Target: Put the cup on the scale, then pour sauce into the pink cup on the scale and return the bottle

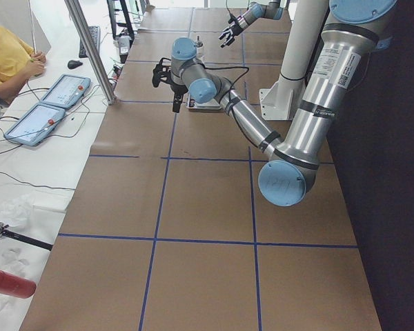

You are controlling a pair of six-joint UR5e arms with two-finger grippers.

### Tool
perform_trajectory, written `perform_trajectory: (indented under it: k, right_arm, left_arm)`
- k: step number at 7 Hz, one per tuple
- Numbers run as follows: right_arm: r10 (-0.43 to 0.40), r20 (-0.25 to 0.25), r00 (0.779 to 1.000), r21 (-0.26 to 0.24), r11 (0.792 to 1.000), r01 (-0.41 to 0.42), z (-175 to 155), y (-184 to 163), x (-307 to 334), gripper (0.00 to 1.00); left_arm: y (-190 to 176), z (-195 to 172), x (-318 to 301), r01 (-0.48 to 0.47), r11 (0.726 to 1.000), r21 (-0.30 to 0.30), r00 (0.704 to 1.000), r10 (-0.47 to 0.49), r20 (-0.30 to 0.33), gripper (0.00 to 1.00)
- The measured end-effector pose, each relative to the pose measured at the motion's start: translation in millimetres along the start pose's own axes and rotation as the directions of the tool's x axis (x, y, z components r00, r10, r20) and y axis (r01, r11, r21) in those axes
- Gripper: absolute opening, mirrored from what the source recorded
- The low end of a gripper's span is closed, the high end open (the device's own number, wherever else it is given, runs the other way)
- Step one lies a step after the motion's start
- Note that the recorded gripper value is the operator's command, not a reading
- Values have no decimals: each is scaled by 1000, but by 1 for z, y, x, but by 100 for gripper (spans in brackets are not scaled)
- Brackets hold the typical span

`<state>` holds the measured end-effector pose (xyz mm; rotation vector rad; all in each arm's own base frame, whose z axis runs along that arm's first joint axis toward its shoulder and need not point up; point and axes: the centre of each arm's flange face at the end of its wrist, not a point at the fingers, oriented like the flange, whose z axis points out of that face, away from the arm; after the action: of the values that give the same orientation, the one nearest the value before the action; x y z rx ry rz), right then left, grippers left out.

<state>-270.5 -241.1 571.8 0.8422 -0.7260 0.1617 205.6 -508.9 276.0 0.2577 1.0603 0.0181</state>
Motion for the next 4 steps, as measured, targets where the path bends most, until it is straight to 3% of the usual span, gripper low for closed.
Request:
perform_trajectory:
  k: [2, 4]
  right_arm:
    - [-39, 5, 999, -104, 994, 39, 15, -11, 40, 100]
    - [-78, 13, 997, -190, 979, 79, 25, -44, 87, 100]
  left_arm:
    - [3, 2, -41, -69, 998, -12, 997, 69, 45, 99]
    - [0, -11, -76, -131, 991, -1, 988, 130, 82, 99]
